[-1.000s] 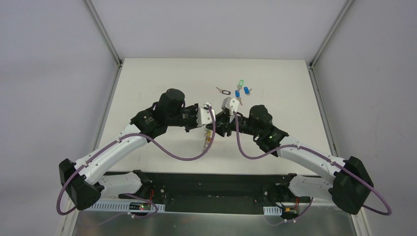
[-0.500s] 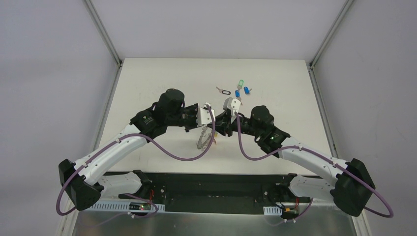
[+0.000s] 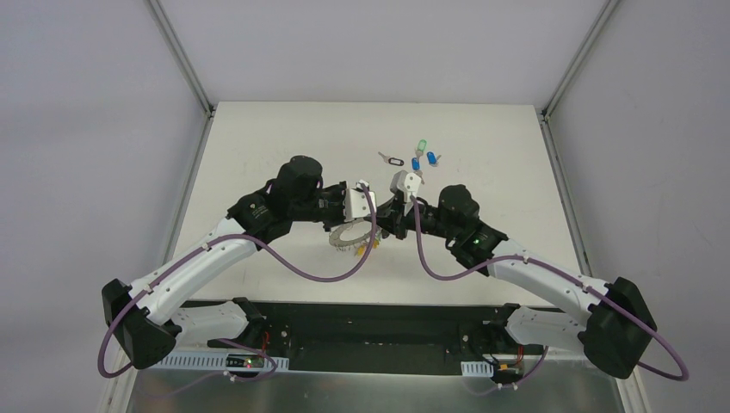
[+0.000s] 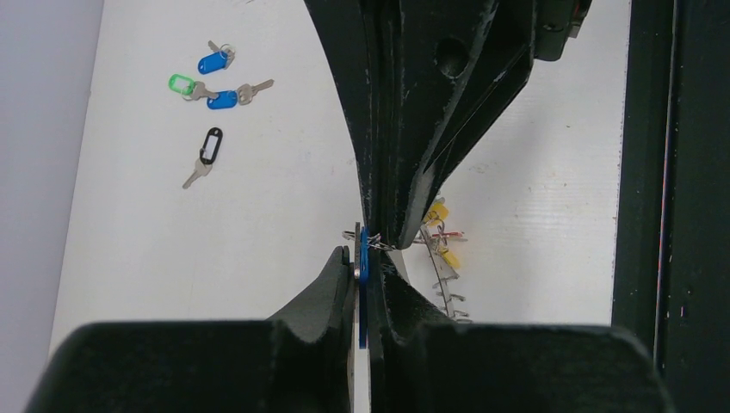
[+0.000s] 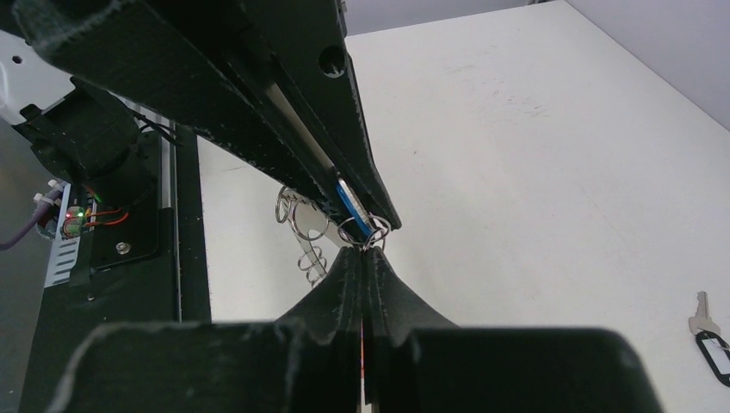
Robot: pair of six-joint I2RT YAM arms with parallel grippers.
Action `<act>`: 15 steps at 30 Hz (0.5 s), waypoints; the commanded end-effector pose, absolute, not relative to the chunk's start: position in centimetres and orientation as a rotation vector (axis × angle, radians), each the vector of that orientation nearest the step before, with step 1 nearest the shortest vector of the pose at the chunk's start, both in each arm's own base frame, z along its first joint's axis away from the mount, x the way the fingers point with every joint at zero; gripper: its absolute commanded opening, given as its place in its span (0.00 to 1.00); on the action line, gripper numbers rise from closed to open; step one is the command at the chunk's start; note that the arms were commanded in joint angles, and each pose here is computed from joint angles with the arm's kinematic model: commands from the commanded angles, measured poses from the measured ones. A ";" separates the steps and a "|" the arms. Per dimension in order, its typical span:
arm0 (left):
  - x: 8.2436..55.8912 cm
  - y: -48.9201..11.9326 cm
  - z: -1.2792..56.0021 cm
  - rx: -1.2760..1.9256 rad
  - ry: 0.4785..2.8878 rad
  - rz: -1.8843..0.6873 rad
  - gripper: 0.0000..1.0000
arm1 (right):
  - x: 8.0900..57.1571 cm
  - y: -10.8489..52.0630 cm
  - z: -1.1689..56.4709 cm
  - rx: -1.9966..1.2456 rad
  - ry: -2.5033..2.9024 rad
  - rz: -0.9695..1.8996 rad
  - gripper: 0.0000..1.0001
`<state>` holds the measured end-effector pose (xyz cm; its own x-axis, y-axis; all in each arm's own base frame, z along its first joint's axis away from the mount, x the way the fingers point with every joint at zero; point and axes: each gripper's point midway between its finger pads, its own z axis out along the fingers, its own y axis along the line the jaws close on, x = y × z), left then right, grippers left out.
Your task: Remove the keys from the keyring
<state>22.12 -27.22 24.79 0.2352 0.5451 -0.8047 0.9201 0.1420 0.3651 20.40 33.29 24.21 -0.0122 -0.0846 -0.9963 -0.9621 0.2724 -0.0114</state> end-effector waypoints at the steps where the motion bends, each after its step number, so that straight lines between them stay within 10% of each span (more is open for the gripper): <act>1: 22.4 -27.6 27.8 1.460 1.329 -0.479 0.00 | 20.1 32.9 26.0 -1.053 1.340 0.943 0.00; 15: 22.2 -27.8 27.2 1.474 1.322 -0.497 0.00 | 17.6 31.3 28.4 -1.065 1.267 1.007 0.00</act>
<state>22.33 -27.47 25.42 0.2596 0.5211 -0.8130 0.9093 0.1515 0.3875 18.78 31.41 25.72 0.0041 -0.0736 -0.9973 -0.9631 0.2682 -0.0238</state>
